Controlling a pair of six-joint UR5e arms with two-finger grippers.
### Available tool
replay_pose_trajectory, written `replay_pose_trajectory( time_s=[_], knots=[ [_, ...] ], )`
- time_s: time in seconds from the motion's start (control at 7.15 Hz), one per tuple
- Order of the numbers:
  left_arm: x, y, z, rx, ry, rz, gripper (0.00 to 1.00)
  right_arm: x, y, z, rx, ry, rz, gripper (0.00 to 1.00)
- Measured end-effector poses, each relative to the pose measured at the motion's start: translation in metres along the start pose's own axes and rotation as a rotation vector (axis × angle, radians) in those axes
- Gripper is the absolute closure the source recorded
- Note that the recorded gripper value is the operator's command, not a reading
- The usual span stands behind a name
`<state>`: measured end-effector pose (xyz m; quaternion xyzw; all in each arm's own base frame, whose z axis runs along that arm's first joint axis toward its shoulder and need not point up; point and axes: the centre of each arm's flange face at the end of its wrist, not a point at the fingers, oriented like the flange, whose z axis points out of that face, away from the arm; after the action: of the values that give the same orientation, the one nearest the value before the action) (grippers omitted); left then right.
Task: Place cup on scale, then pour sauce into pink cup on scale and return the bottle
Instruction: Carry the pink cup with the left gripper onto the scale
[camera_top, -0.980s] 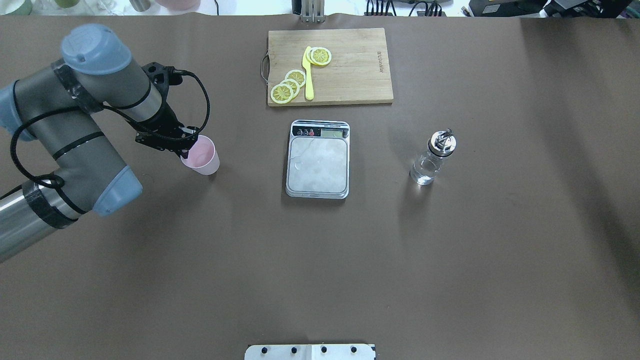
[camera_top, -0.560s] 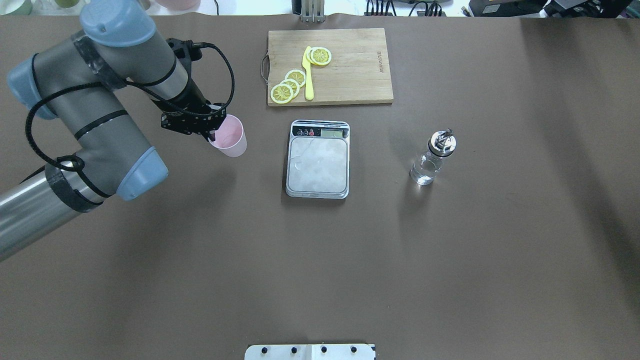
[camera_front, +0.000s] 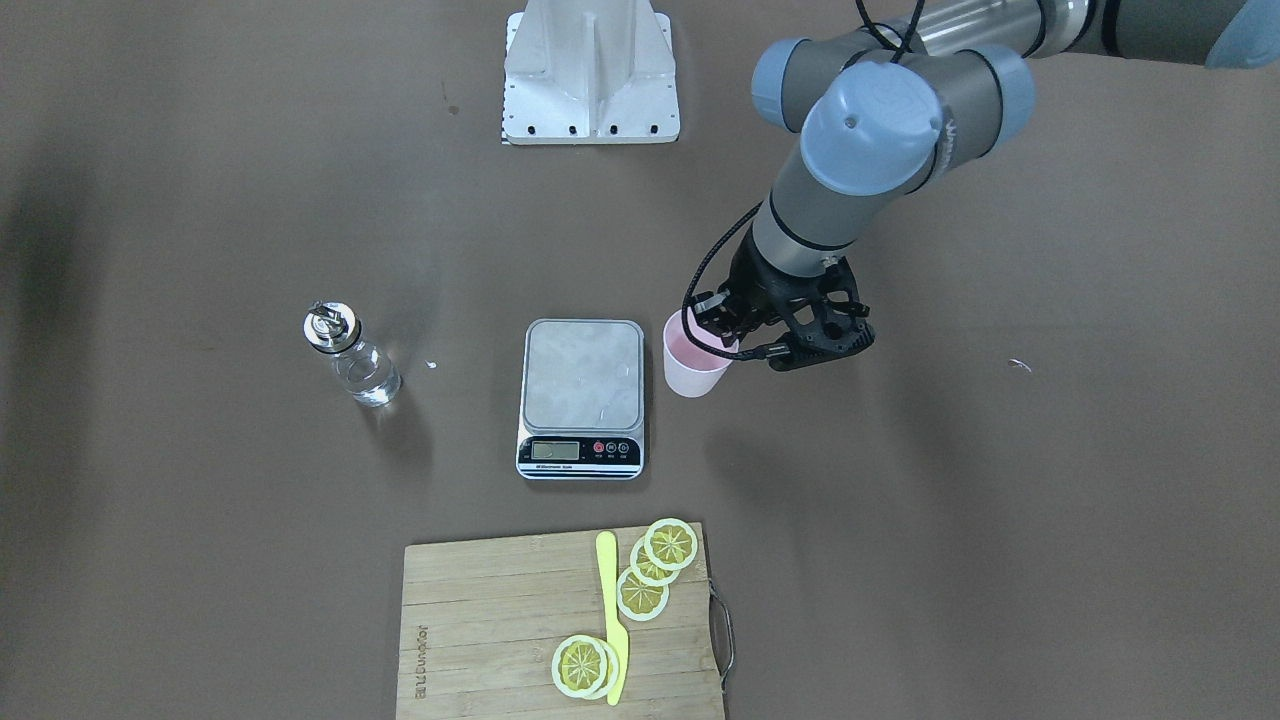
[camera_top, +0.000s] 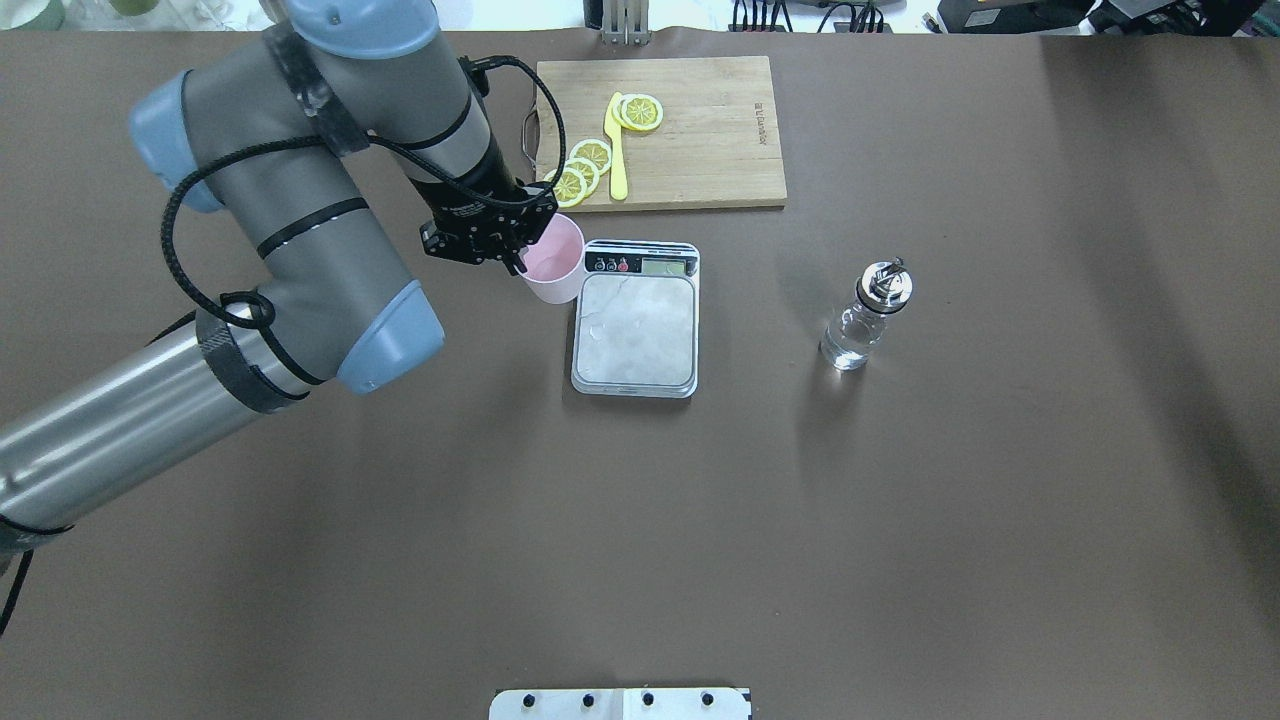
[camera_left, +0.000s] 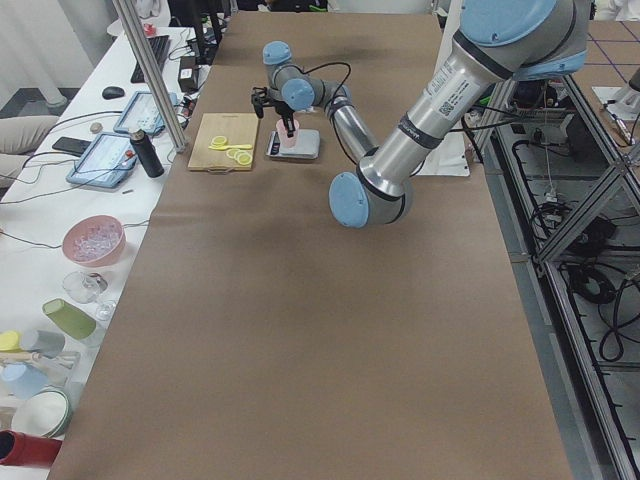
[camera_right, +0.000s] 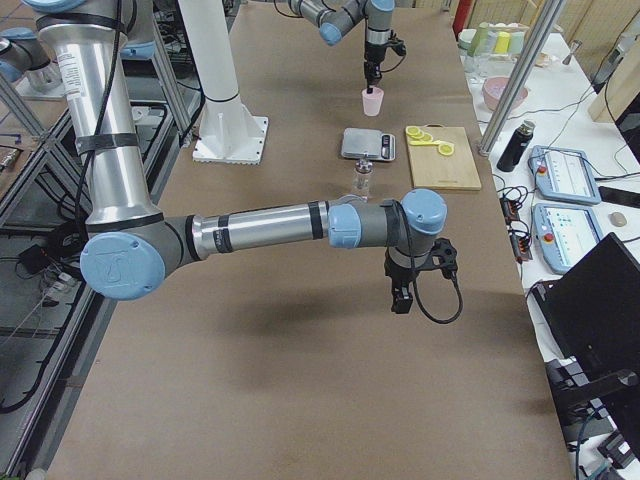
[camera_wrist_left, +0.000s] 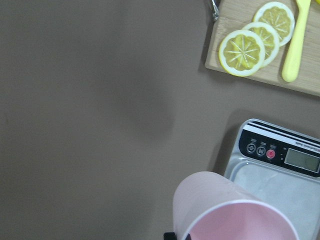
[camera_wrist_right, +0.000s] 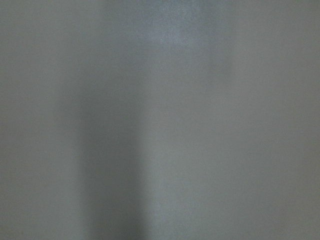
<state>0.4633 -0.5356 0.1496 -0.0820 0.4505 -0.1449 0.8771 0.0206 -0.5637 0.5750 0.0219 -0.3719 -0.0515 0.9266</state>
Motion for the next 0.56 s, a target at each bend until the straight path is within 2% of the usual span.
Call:
replay_pose_trajectory(
  time_s=[0.56],
  knots=[
    [0.047, 0.032, 0.032, -0.018, -0.031, -0.018, 1.00, -0.008, -0.005, -0.009, 0.017, -0.002, -0.028, 0.00]
  ],
)
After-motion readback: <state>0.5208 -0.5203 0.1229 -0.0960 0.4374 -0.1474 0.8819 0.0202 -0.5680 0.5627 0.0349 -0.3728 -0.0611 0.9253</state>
